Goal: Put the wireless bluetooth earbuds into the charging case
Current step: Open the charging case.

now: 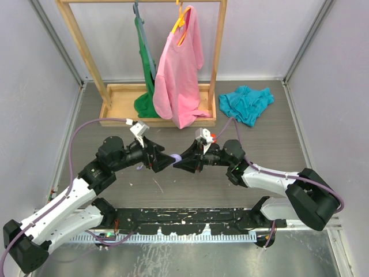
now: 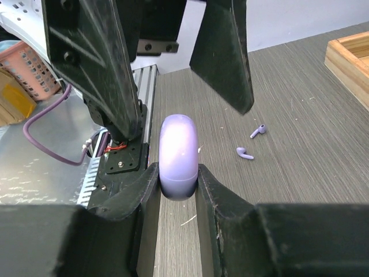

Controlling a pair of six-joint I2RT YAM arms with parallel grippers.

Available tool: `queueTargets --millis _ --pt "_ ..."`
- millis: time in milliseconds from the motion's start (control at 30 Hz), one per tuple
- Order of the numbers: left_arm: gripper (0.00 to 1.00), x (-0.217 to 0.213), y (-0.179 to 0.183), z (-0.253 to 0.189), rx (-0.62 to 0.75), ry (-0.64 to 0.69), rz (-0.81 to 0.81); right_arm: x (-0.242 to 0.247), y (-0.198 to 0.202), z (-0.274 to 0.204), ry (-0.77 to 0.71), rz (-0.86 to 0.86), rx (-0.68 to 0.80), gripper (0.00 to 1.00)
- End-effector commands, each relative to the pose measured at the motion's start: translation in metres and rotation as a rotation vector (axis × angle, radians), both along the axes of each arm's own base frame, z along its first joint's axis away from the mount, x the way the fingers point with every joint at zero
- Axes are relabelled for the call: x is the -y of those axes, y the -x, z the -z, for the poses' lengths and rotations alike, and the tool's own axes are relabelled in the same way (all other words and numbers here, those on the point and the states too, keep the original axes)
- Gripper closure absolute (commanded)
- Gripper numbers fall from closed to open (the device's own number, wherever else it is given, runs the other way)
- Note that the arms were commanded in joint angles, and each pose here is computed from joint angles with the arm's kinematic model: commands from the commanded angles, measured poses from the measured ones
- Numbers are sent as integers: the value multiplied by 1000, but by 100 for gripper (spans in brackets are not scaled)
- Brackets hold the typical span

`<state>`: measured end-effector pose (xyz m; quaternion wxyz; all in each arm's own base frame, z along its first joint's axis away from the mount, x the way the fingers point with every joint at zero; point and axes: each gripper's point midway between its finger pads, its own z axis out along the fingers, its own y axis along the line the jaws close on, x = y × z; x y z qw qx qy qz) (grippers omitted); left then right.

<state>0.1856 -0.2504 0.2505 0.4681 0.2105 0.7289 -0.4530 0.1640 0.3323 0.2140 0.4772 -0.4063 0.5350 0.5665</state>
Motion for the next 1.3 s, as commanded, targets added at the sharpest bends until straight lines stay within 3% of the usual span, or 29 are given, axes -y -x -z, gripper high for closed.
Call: queueTargets --millis 0,233,500,733,1067,1267 --pt "13 8 5 3 25 5 72 1 0 -25 -67 11 80 99" --pt "13 9 -6 15 -6 -33 33 3 5 -33 -81 -4 94 99" --pt "13 -11 -30 1 -2 -38 -161 4 12 -34 -94 -34 109 99" --pt "13 -11 -28 -14 -1 10 -170 2 16 -34 -94 -66 110 99" --pt "13 -18 -38 -10 -30 -21 -239 1 18 -33 -93 -79 111 99" --pt "13 -19 -34 -12 -32 -21 -228 1 4 -25 -66 -3 91 99"
